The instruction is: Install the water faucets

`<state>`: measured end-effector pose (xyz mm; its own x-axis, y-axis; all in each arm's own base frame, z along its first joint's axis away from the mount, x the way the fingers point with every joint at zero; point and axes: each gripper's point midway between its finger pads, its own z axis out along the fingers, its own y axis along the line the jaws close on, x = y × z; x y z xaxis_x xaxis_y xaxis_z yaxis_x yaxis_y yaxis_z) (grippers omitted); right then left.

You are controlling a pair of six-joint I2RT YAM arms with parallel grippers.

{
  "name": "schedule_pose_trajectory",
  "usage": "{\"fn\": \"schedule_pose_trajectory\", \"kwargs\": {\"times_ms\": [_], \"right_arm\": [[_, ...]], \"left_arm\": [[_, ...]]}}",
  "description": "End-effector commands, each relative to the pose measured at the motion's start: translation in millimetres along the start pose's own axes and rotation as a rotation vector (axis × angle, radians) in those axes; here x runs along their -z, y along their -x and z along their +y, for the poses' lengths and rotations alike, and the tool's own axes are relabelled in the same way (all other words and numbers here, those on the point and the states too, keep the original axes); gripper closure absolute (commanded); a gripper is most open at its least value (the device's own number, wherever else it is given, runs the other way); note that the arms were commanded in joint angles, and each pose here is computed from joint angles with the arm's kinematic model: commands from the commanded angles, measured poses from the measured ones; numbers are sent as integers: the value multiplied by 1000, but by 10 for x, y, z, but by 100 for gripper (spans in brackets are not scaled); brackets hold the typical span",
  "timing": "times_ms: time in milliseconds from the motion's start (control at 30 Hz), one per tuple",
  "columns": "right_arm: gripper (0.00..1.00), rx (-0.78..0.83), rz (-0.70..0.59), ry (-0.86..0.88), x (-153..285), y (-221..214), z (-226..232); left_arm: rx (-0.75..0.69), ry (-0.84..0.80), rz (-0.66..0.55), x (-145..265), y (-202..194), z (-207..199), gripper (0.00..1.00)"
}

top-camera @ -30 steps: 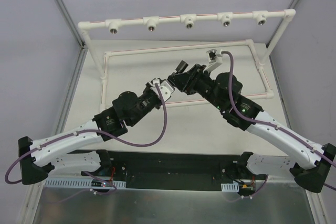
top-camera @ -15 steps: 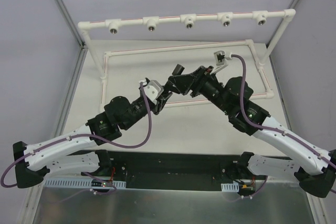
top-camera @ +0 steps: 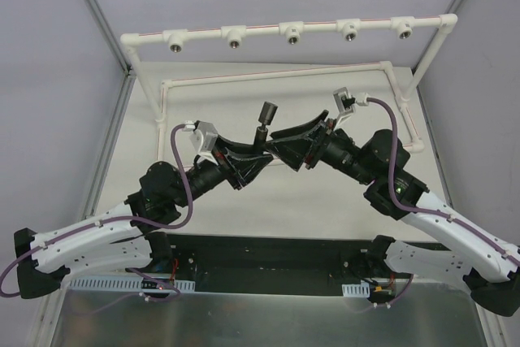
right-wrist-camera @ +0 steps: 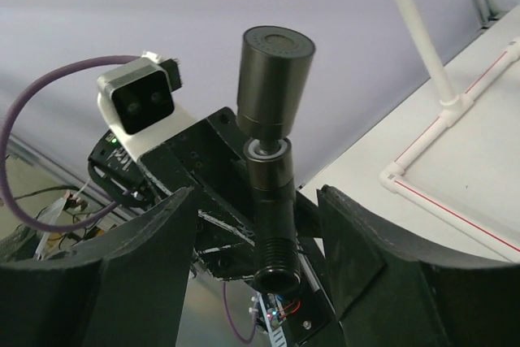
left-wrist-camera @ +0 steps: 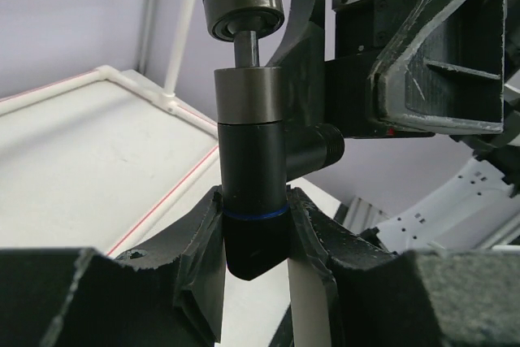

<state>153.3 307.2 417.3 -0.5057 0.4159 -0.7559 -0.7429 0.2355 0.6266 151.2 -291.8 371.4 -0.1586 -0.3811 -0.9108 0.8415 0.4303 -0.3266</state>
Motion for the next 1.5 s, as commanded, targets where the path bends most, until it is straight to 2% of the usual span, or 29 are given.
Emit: {"fn": "schedule_pose_trajectory", "kwargs": {"times_ms": [0, 300, 467, 767, 900, 1000, 1067, 1133, 1300, 1467], "right_arm": [[34, 37, -18, 157, 60, 111, 355], [37, 44, -40, 139, 120, 129, 315], [45, 40, -38, 161, 199, 122, 366], [58, 26, -23, 181, 219, 98, 406], [58, 17, -7, 191, 208, 66, 420], [72, 9, -6, 184, 195, 64, 407], [86, 7, -20, 158, 178, 90, 363], [95, 6, -45, 100, 165, 134, 261], [98, 9, -81, -25, 106, 177, 17], [100, -38, -149, -217, -32, 268, -365]], "left_arm": [[127, -180, -95, -3, 318, -421, 100], [177, -307, -43, 35, 265, -665, 100], [206, -386, -35, 93, 311, -816, 100], [226, -404, -39, 125, 343, -853, 100], [226, -401, -44, 122, 360, -851, 100], [222, -398, -46, 119, 361, -845, 100], [205, -389, -53, 119, 353, -820, 100], [173, -371, -68, 131, 356, -774, 100], [-52, -216, -54, 119, 288, -435, 100], [-410, -27, 9, 27, 130, 67, 100]]}}
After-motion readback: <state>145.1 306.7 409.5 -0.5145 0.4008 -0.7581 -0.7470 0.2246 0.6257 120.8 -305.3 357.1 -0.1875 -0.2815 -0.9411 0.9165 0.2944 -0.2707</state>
